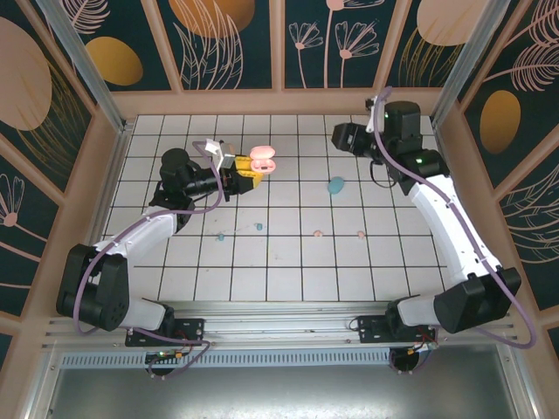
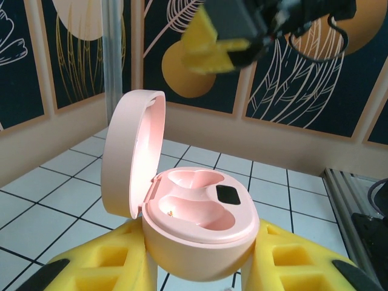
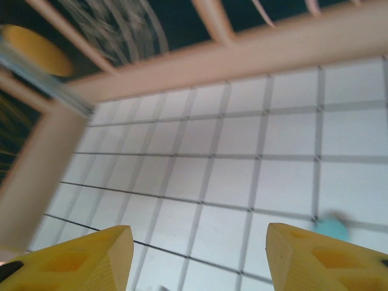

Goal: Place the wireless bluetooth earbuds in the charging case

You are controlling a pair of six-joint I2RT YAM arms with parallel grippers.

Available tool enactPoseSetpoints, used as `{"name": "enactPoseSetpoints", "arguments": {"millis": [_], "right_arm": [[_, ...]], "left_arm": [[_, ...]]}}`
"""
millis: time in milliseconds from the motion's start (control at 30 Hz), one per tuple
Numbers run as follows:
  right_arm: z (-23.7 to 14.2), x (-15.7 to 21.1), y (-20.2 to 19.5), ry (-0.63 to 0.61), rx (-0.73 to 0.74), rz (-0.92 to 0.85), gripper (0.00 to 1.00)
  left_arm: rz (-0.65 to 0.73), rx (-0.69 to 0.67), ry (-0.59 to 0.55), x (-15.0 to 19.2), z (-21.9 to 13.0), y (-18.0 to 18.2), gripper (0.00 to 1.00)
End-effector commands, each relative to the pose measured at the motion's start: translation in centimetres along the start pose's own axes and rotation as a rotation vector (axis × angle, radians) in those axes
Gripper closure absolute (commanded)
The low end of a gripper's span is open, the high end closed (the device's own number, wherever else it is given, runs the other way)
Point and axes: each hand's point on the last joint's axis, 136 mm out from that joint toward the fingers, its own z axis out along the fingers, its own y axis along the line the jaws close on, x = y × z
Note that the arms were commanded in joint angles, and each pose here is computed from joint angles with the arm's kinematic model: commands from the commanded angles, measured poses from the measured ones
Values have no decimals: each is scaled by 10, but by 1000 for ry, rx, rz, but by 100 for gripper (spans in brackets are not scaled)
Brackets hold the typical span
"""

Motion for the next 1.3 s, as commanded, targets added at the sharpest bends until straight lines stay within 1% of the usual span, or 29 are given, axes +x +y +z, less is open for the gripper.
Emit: {"name": "enactPoseSetpoints", "arguments": {"millis": [0, 100, 233, 400, 567, 667, 800, 933, 1033, 1133, 1267], "right_arm": [[3, 65, -73, 171, 251, 205, 40], [6, 105, -112, 258, 273, 342, 41], [3, 139, -153, 276, 343, 440, 41], [7, 174, -180, 321, 420, 483, 42], [16, 208, -205, 350, 499, 495, 49], [23, 212, -206, 352, 507, 457, 51], [38, 213, -197, 352, 444, 374, 51], [49, 227, -190, 396, 404, 336, 56], [56, 238, -182, 451, 363, 284, 54], [58, 248, -182, 505, 376, 277, 52], [58, 252, -175, 528, 358, 278, 53]], "left_arm": [[39, -3, -27, -8, -2, -3, 86], [43, -5, -29, -8, -2, -3, 86], [45, -7, -31, -9, -3, -3, 86], [48, -13, -31, -8, -4, -4, 86], [58, -19, -24, -7, -4, -4, 86], [61, -27, -19, -7, -5, -3, 86], [67, -33, -18, -7, -6, -4, 86], [67, -31, -18, -7, -6, -4, 86], [68, -31, -17, -7, -6, -5, 86], [66, -31, -15, -6, -6, -4, 86], [68, -29, -18, -7, -6, -5, 86]]}}
